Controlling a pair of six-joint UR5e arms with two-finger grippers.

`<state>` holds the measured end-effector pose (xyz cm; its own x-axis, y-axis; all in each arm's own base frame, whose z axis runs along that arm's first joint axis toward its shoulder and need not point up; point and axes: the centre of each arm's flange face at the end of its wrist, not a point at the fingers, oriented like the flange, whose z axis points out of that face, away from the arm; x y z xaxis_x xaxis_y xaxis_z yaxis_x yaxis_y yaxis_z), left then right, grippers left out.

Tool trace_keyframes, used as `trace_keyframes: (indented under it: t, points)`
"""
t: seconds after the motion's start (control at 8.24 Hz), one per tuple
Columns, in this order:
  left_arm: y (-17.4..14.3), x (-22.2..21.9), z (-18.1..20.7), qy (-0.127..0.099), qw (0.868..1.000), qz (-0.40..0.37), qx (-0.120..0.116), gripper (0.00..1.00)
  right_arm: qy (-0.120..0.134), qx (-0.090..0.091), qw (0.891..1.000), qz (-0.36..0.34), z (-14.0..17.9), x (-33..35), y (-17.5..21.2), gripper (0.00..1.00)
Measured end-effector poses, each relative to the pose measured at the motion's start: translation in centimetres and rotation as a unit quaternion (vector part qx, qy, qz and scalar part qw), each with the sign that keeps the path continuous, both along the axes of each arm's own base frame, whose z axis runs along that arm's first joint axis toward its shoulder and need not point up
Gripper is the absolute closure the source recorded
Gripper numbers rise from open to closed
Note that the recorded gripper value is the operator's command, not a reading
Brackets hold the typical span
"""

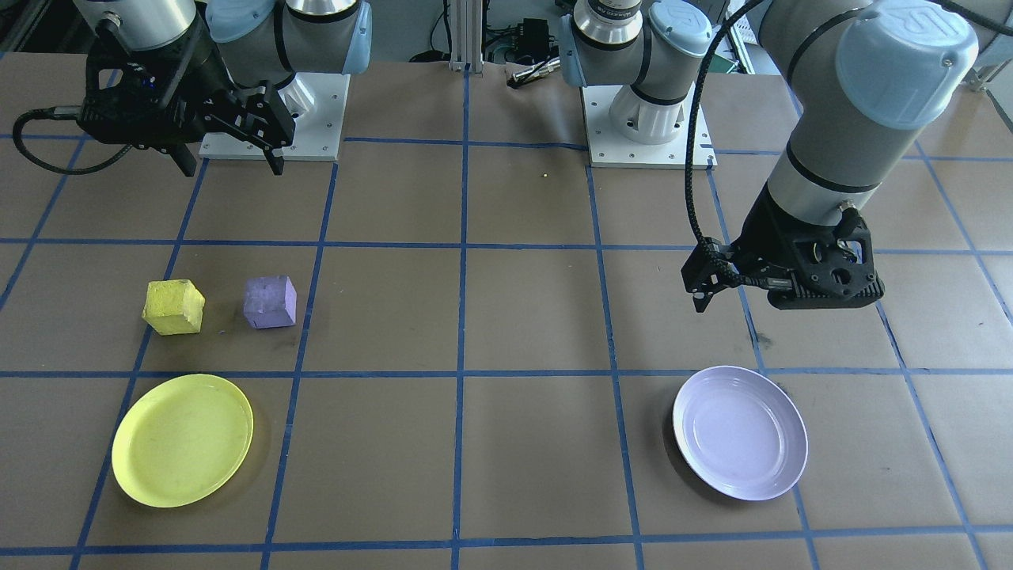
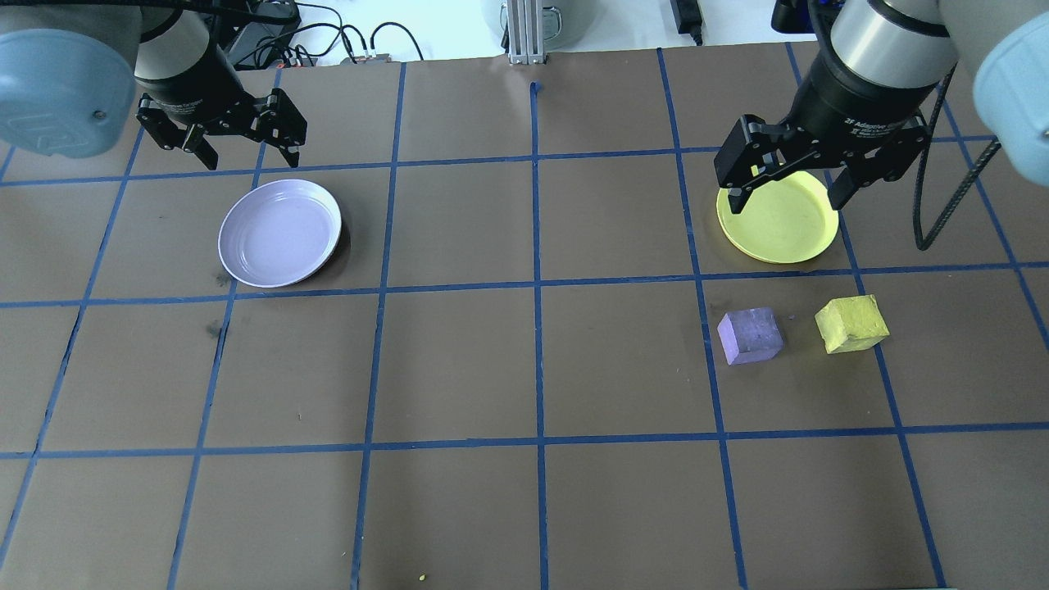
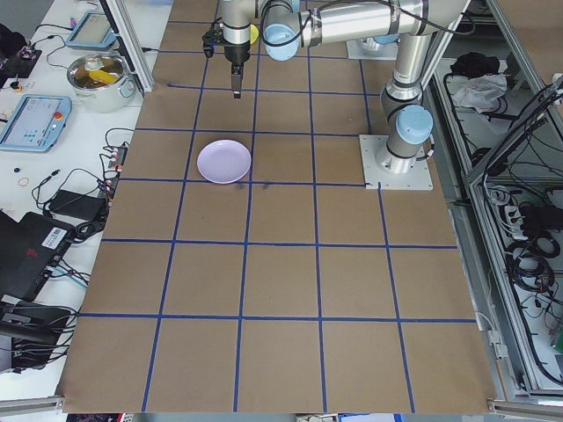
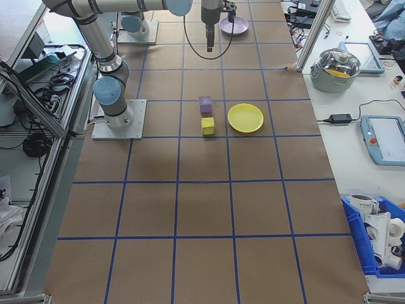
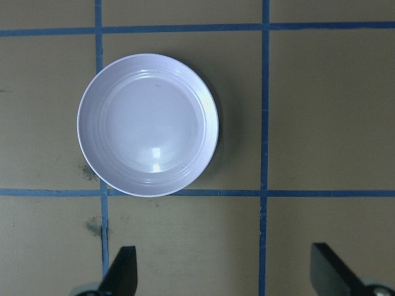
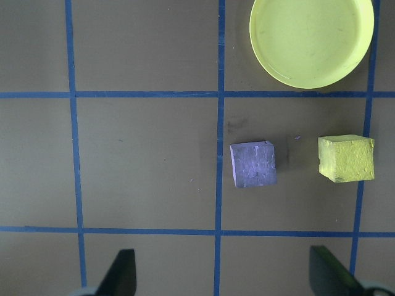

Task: Sort blocks by color into plates

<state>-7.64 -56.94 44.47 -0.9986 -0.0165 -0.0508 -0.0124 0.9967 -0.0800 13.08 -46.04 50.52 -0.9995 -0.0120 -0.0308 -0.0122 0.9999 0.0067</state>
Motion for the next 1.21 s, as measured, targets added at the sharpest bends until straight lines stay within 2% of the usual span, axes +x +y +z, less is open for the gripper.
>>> trace_keyframes:
  t: [0.49,0.73,0.85,0.97,1.21]
  points:
    - [0.0,-0.1,0.2,0.0,1.0,-0.002,-0.002,0.0,0.005,0.008,1.0,0.007,-1.2,-0.2,-1.0,0.0]
    - [-0.1,0.2,0.3,-0.001,1.0,0.0,-0.005,0.0,0.043,0.012,0.998,0.05,-3.0,-2.4,-3.2,0.0]
    - [-0.2,0.2,0.3,-0.001,1.0,0.001,-0.009,0.0,0.053,0.016,0.997,0.058,-3.8,-4.3,-4.2,0.0]
    - [-0.2,0.3,0.2,-0.002,1.0,0.001,-0.011,0.0,0.053,0.025,0.997,0.055,-5.6,-7.1,-5.5,0.0]
    - [-0.3,0.3,0.1,-0.001,1.0,0.001,-0.012,0.0,0.037,0.041,0.996,0.07,-12.3,-12.1,-6.8,0.0]
